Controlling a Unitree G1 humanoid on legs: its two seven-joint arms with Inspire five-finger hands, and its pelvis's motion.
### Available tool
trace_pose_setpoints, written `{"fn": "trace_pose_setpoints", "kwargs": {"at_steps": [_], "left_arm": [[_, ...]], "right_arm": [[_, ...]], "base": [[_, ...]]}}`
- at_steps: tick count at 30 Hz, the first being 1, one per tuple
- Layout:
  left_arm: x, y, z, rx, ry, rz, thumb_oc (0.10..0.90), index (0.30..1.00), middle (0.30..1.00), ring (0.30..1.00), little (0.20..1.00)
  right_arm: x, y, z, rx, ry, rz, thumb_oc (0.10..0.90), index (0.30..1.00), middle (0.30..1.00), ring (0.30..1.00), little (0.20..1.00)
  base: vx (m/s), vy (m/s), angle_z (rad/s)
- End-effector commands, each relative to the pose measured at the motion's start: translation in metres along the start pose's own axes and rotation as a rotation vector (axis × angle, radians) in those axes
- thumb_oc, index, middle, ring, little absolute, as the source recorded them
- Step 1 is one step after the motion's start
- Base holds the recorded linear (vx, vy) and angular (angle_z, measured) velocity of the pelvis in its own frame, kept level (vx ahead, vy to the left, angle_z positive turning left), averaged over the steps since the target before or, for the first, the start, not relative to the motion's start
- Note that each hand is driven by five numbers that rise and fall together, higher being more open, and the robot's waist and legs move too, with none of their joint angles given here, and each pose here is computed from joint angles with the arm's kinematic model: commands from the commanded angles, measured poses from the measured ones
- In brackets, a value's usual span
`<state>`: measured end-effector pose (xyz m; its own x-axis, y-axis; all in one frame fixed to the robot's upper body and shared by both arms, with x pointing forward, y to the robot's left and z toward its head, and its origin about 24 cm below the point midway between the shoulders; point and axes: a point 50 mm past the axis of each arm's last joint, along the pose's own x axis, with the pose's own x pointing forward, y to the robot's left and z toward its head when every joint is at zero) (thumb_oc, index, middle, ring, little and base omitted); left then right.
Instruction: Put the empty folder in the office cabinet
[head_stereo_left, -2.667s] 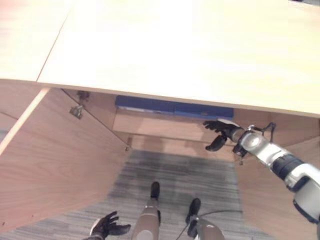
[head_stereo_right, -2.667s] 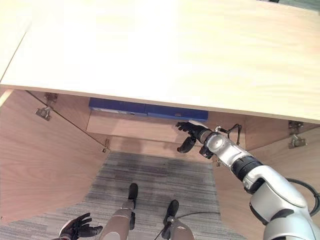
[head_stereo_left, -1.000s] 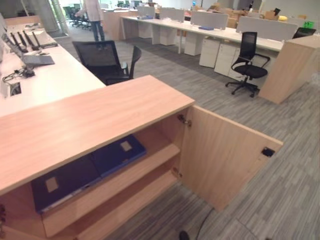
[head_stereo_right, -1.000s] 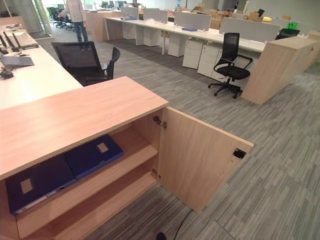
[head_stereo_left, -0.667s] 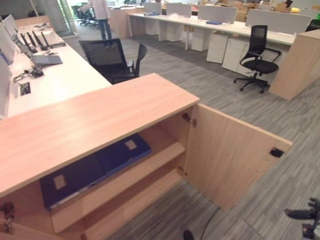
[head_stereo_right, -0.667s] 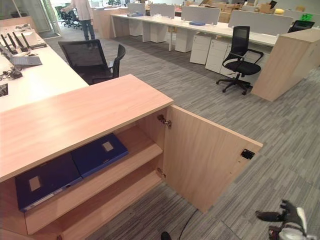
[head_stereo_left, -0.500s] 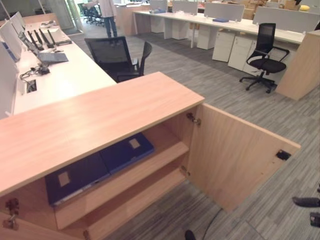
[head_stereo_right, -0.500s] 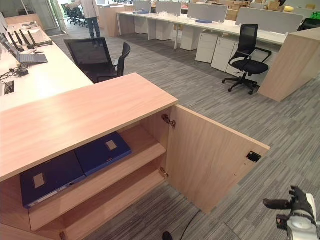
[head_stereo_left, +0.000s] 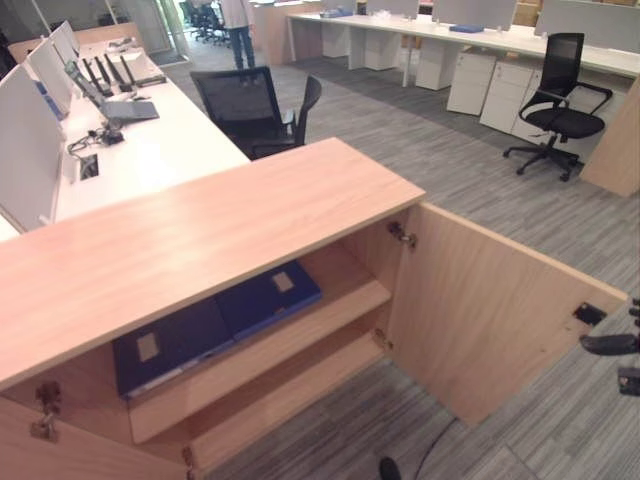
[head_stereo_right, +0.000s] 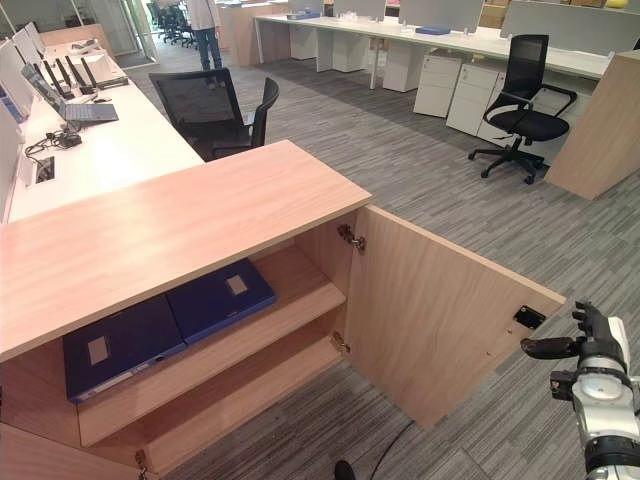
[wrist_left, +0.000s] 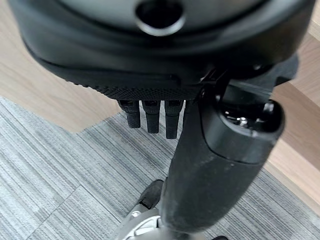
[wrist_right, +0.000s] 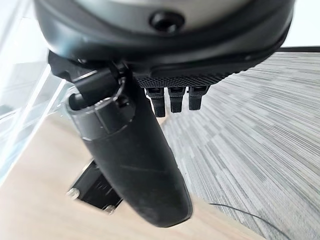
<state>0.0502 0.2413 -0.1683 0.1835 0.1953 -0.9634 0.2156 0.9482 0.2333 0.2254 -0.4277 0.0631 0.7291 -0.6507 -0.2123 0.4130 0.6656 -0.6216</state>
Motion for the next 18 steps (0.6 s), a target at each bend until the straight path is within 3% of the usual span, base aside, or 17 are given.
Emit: {"fn": "trace_pose_setpoints", "kwargs": {"at_steps": [1,11,13,14,15,18], "left_arm": [[-0.001,0.007,-0.008,0.027,0.045,0.014,0.800,0.900,0.900,0.900,0.900],[-0.001,0.007,-0.010,0.039,0.053,0.009,0.800,0.900,0.900,0.900,0.900],[-0.001,0.007,-0.012,0.031,0.061,0.007,0.800,0.900,0.900,0.900,0.900],[-0.001,0.009,-0.013,0.029,0.064,0.002,0.800,0.900,0.900,0.900,0.900],[-0.001,0.009,-0.013,0.029,0.064,0.002,0.800,0.900,0.900,0.900,0.900],[-0.001,0.007,-0.014,0.039,0.070,-0.034,0.800,0.900,0.900,0.900,0.900]], "right_arm": [[0.012,-0.033,0.066,0.061,-0.229,-0.112,0.800,0.900,0.900,0.900,0.900],[0.018,-0.032,0.098,0.082,-0.287,-0.080,0.800,0.900,0.900,0.900,0.900],[0.017,-0.010,0.105,0.083,-0.316,0.040,0.800,0.900,0.900,0.900,0.900],[0.013,0.016,0.112,0.102,-0.343,0.210,0.800,0.900,0.900,0.900,0.900],[0.013,0.016,0.112,0.102,-0.343,0.211,0.800,0.900,0.900,0.900,0.900],[-0.001,0.058,0.103,0.176,-0.307,0.529,0.800,0.900,0.900,0.900,0.900]], "base": [[0.00,0.000,0.00],[0.00,-0.003,0.03],[0.00,0.000,0.00],[0.00,0.000,0.00],[-0.02,-0.002,-0.05],[-0.02,0.000,-0.07]]}}
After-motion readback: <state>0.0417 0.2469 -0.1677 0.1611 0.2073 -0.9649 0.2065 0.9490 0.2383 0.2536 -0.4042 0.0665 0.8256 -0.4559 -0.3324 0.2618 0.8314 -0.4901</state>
